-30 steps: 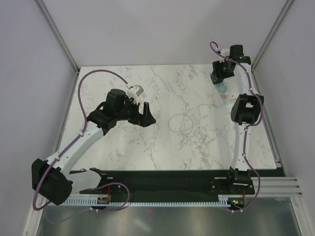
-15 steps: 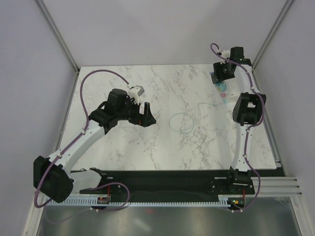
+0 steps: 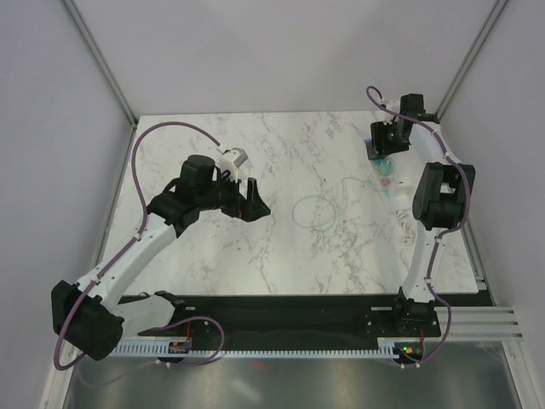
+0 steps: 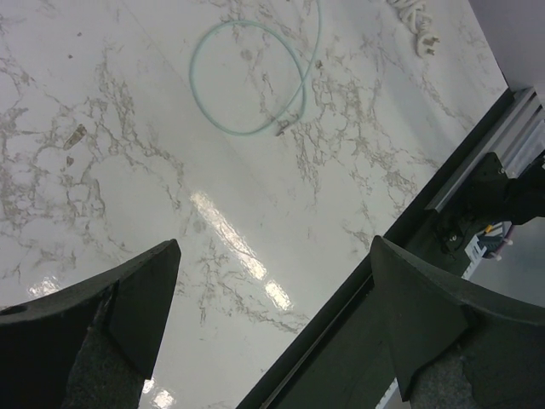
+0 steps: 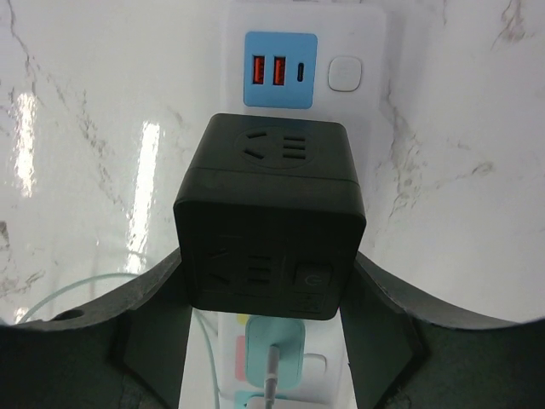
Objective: Insert the plug
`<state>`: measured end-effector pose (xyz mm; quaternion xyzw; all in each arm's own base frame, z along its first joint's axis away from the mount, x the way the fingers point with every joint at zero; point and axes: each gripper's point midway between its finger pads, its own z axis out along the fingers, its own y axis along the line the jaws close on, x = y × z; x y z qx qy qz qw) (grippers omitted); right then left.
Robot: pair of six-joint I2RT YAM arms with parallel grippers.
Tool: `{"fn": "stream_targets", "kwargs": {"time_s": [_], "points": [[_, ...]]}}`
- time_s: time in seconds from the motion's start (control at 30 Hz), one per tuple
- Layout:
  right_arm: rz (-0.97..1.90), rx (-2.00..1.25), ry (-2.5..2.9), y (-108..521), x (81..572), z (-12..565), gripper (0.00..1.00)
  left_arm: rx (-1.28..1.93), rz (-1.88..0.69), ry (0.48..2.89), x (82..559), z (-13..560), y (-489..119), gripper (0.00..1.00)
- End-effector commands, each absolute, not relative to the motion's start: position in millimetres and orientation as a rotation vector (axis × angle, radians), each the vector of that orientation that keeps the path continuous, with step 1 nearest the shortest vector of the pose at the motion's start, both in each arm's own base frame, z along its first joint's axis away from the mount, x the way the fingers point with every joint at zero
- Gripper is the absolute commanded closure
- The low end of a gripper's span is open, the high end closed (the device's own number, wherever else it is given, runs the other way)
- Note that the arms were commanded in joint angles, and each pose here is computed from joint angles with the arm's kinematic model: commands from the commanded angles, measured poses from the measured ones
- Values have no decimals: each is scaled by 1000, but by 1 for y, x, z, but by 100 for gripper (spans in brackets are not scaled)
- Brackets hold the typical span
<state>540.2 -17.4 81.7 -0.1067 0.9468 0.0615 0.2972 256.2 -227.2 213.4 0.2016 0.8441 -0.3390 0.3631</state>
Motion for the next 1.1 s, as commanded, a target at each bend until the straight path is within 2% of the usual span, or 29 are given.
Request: {"fn": "stream_targets", "kwargs": {"time_s": [0.0,0.33,0.47,0.67,0.93,1.07], "points": [[292,-157,2668,-2,484,74,100,562,-943,2092,253,232,-235,0],[273,-62,2766,11,401,87,100,568,-981,2038,241,246,-234,0],[258,-67,2829,12,385,87,100,576,-992,2033,238,247,-235,0],[202,-96,2946,10,376,71,100,567,-963,2037,240,248,-231,0],[154,-128,2995,13,398,62,99,557,-937,2058,243,242,-229,0],[113,-132,3000,9,411,62,87,548,-916,2062,245,242,-227,0]]}}
